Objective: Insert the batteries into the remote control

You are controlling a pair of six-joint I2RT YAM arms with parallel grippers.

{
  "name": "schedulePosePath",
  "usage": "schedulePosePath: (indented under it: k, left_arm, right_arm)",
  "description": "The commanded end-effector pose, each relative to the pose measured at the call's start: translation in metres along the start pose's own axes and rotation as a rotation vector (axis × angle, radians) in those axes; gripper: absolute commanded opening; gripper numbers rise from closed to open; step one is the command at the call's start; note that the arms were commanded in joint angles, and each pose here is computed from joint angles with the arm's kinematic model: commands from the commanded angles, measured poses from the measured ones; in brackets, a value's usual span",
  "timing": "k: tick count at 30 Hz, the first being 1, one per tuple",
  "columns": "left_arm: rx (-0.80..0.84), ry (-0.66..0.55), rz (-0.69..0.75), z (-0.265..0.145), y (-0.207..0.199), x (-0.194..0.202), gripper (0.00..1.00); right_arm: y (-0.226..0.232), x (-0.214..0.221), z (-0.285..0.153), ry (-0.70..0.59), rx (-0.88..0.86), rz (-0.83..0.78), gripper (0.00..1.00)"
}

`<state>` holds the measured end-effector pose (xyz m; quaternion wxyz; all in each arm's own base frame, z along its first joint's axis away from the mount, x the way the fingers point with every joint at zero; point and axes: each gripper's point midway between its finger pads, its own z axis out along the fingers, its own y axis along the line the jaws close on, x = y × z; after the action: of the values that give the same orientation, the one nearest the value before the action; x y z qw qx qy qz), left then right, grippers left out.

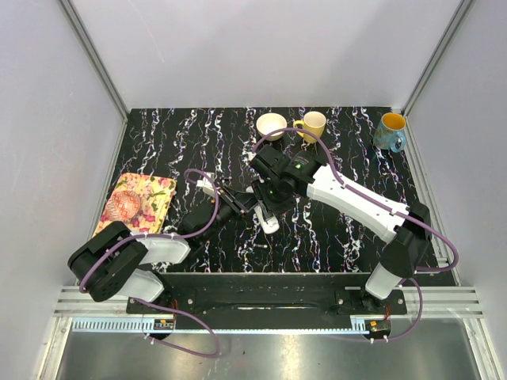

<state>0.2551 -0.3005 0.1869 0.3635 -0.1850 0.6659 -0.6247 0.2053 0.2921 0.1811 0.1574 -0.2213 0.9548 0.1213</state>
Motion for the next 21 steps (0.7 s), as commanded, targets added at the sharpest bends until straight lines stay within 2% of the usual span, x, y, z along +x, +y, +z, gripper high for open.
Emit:
schedulePosePath:
  k: [1,12,21]
  left_arm:
    - [0.21,-0.018,-0.058,-0.004,-0.06,-0.006,0.0]
    - [0.203,-0.012,-0.073,0.002,-0.058,-0.005,0.0]
    - [0.209,-0.013,-0.078,0.002,-0.058,-0.005,0.0]
  right_arm:
    - [-0.009,-0.013,0.003,-0.049,0.054,0.009,0.5]
    - [-0.001,-0.02,0.001,-0.065,0.023,0.022,0.64]
    - [0.011,-0.024,0.0,-0.069,-0.03,0.041,0.68]
